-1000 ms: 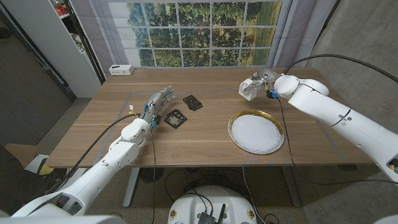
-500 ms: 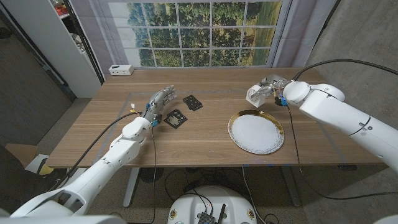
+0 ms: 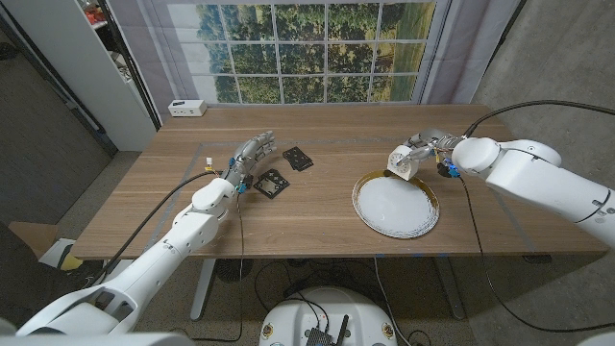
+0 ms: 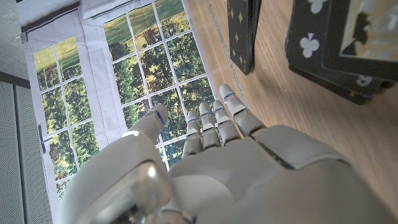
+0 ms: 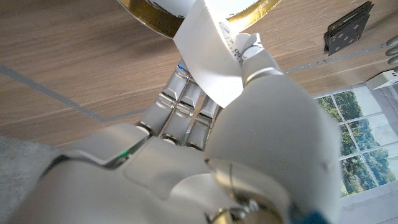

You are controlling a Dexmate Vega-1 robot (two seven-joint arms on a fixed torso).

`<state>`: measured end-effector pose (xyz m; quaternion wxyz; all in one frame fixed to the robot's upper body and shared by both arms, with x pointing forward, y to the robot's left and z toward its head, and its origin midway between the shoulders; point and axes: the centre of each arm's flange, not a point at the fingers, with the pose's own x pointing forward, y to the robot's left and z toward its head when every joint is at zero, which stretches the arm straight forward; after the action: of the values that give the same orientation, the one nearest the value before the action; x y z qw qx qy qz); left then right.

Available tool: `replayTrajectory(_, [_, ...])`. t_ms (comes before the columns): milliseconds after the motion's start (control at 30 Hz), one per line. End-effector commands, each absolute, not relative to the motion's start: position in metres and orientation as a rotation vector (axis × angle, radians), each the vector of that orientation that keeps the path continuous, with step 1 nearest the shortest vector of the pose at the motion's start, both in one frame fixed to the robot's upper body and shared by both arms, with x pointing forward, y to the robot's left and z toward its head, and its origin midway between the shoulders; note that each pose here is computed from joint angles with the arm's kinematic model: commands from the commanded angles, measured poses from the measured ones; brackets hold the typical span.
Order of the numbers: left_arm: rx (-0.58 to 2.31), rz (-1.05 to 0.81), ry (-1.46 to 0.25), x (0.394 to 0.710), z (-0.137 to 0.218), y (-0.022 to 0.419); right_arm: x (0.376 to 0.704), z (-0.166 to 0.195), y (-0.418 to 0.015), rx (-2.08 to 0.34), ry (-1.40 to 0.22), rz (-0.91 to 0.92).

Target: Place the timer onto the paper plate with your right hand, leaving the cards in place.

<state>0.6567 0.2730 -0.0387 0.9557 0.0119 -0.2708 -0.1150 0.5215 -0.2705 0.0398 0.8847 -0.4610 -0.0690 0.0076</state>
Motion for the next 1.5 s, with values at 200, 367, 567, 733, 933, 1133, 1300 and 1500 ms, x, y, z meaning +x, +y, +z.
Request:
replayTrajectory(200, [0.028,-0.249,-0.539,0.662,-0.038,0.268,0.519,0.004,-0.271,-0.980,-0.105,0.142])
replayTrajectory(367, [0.031,-0.247,-0.537,0.662,-0.038,0.267,0.522,-0.007,-0.270,-0.977,-0.092,0.160])
replayTrajectory(567, [0.032,-0.244,-0.534,0.662,-0.038,0.267,0.525,-0.018,-0.269,-0.982,-0.072,0.172])
replayTrajectory(733, [0.035,-0.244,-0.534,0.664,-0.036,0.266,0.529,-0.026,-0.270,-0.974,-0.047,0.184])
replayTrajectory(933, [0.035,-0.242,-0.535,0.664,-0.035,0.266,0.531,-0.028,-0.271,-0.977,-0.034,0.198])
replayTrajectory(1133, [0.033,-0.240,-0.538,0.663,-0.036,0.267,0.530,-0.026,-0.270,-0.990,-0.028,0.218])
replayTrajectory(1300, [0.030,-0.243,-0.540,0.662,-0.037,0.268,0.528,-0.021,-0.269,-0.997,-0.008,0.239])
replayTrajectory(1500, [0.029,-0.248,-0.542,0.663,-0.037,0.267,0.527,-0.015,-0.267,-1.006,0.024,0.264])
